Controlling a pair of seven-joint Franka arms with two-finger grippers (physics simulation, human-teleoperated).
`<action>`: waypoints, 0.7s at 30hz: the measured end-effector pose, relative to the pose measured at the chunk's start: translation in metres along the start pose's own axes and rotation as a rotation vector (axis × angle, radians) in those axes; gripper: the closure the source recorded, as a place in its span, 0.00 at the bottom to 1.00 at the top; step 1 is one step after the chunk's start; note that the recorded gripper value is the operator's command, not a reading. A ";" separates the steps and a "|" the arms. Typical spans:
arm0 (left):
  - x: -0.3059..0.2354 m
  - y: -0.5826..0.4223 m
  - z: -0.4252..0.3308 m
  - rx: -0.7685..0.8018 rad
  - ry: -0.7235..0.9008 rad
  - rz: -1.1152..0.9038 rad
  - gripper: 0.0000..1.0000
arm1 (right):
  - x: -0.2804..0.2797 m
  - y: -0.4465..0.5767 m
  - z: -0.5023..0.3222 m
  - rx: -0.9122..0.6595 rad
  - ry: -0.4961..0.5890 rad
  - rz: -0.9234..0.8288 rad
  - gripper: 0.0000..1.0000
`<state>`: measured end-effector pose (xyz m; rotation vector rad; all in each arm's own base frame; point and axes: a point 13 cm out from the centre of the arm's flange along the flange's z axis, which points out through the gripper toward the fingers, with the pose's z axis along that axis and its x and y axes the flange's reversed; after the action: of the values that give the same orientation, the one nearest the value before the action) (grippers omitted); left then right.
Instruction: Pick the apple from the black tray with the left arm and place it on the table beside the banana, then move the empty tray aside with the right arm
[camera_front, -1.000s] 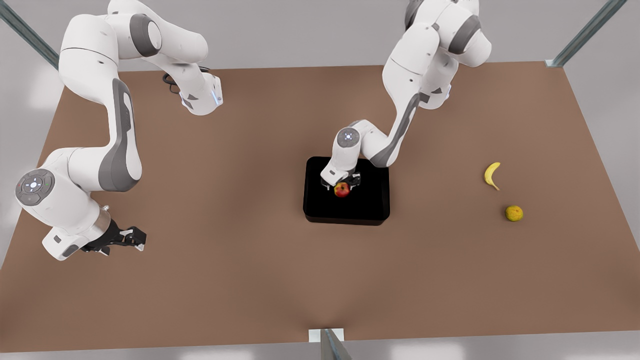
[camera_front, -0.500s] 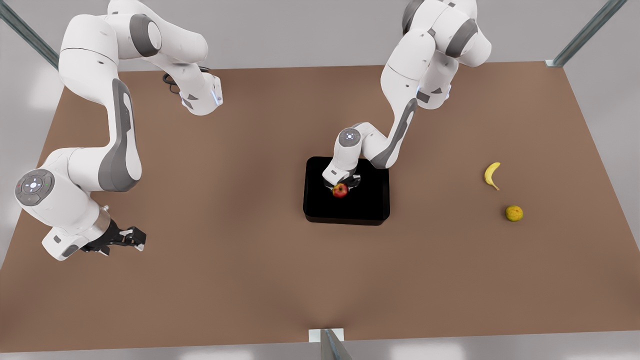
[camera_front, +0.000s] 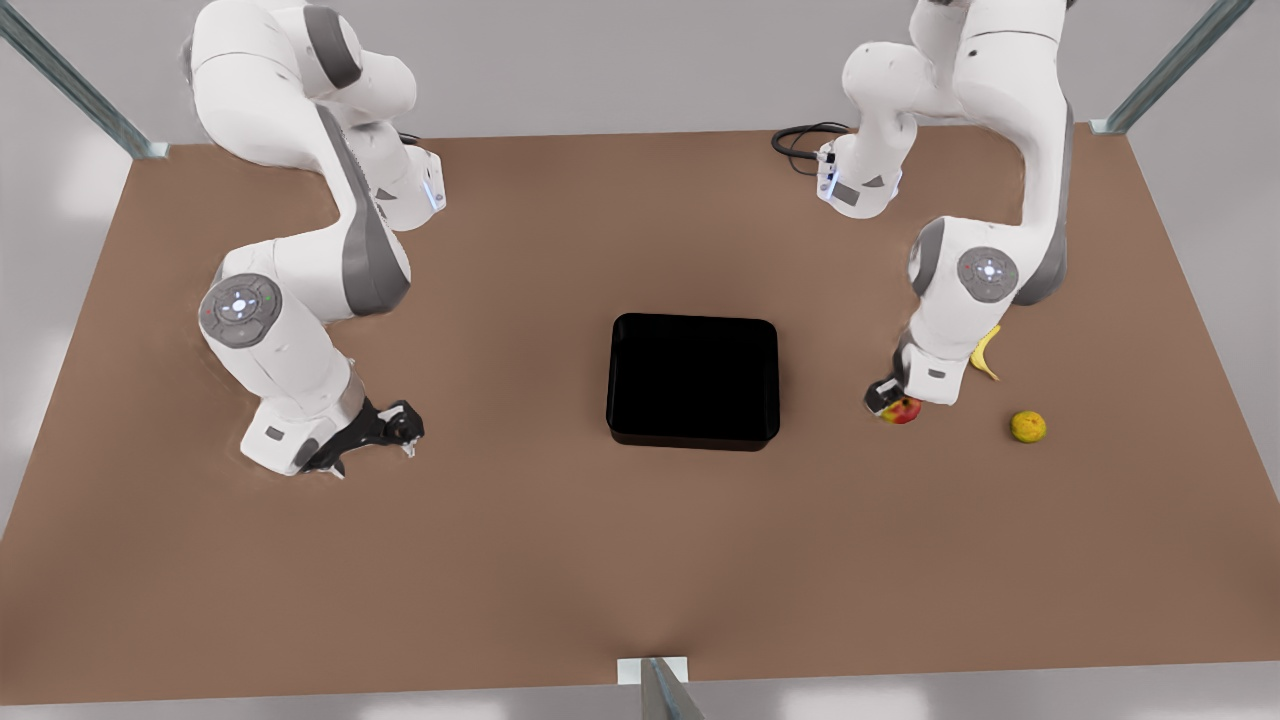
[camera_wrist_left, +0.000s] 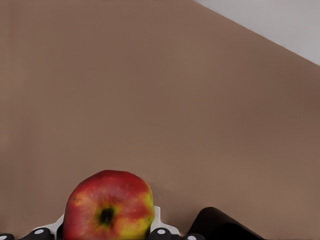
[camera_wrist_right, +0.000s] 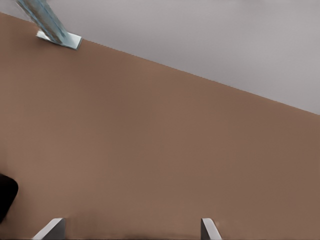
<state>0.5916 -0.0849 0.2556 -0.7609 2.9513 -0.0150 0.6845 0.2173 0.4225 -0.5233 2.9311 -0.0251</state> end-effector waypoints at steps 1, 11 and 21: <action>-0.016 0.038 0.027 -0.035 0.043 -0.022 0.30 | 0.005 0.044 -0.006 -0.008 0.020 -0.030 0.00; -0.055 0.143 0.161 -0.056 0.145 0.224 0.00 | 0.149 0.273 0.069 -0.140 0.177 0.174 0.00; -0.105 0.026 -0.144 0.069 0.033 0.427 0.00 | 0.119 0.319 0.138 -0.201 -0.041 0.518 0.00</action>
<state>0.6569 -0.0139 0.4076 -0.1136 3.0592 -0.0980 0.4884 0.4770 0.2531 0.2218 2.9471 0.3398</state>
